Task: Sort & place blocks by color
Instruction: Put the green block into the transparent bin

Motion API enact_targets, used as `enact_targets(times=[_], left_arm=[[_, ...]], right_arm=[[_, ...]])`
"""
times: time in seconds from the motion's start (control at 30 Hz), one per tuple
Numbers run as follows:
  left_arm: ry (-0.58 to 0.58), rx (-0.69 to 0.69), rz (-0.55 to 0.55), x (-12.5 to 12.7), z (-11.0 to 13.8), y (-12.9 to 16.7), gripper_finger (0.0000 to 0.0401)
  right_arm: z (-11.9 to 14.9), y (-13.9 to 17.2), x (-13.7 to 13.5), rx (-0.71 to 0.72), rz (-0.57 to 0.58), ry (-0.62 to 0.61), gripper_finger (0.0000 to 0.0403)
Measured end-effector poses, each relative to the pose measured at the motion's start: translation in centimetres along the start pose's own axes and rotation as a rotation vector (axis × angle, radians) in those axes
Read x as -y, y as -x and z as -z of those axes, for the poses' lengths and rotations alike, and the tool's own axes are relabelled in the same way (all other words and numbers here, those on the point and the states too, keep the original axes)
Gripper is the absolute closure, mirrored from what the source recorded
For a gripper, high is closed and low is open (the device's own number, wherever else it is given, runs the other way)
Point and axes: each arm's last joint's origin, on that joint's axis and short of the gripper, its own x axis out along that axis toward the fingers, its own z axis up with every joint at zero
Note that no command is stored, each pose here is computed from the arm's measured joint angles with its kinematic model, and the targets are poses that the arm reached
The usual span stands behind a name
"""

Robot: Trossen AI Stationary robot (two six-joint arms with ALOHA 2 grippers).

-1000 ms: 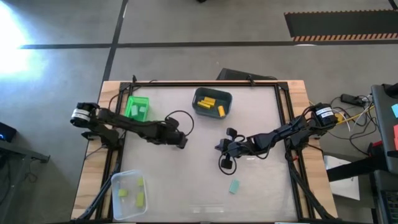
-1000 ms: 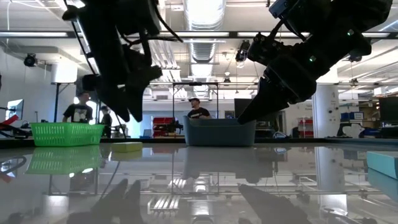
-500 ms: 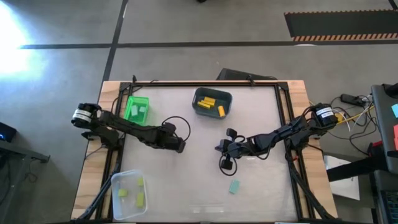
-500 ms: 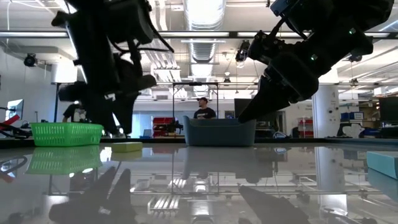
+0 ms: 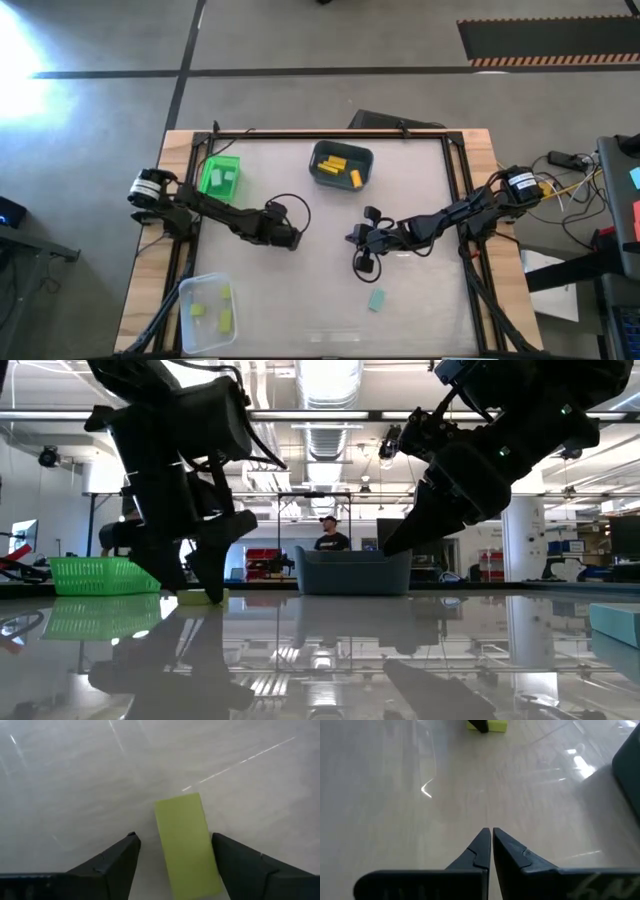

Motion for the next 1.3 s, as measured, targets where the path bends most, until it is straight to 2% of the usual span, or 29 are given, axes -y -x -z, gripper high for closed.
enact_targets(times=[0.13,0.27,0.43,0.67,0.8,0.87,0.9,0.97,1.03,1.17,1.3], left_arm=[[-0.002,0.002,-0.017,0.1,0.2,-0.5,0.0206],[-0.005,0.014,-0.015,0.1,0.1,-0.5,0.0283],[-0.088,0.058,0.038,0.3,-0.3,0.2,0.029],[-0.37,0.207,0.328,2.5,-2.4,4.0,0.029],[-0.622,0.136,0.589,3.8,-2.9,7.6,0.029],[-0.734,0.036,0.715,4.2,-2.3,9.4,0.029],[-0.772,-0.023,0.745,4.2,-1.9,10.1,0.029],[-0.81,-0.167,0.737,3.7,-0.7,11.7,0.029],[-0.796,-0.298,0.677,3.0,0.4,13.6,0.029],[-0.691,-0.557,0.452,0.6,3.4,16.2,0.029],[-0.607,-0.68,0.266,-1.6,6.2,17.7,0.029]], right_arm=[[-0.1,0.0,0.0,0.008,0.006,-0.002,0.0394],[-0.2,0.0,0.0,0.02,0.003,-0.005,0.0394],[-0.3,0.0,-0.1,0.035,-0.002,0.022,0.0394],[-0.7,0.3,-0.8,0.081,-0.028,0.047,0.0394],[-0.8,0.3,-0.8,0.101,-0.031,0.049,0.0394],[-0.8,0.3,-0.8,0.1,-0.03,0.05,0.0394],[-0.8,0.3,-0.8,0.1,-0.03,0.05,0.0394],[-0.8,0.3,-0.8,0.1,-0.03,0.05,0.0394],[-0.8,0.3,-0.8,0.1,-0.03,0.05,0.0394],[-0.8,0.3,-0.8,0.099,-0.031,0.032,0.0394],[-0.8,0.3,-0.8,0.099,-0.032,0.018,0.0394]])
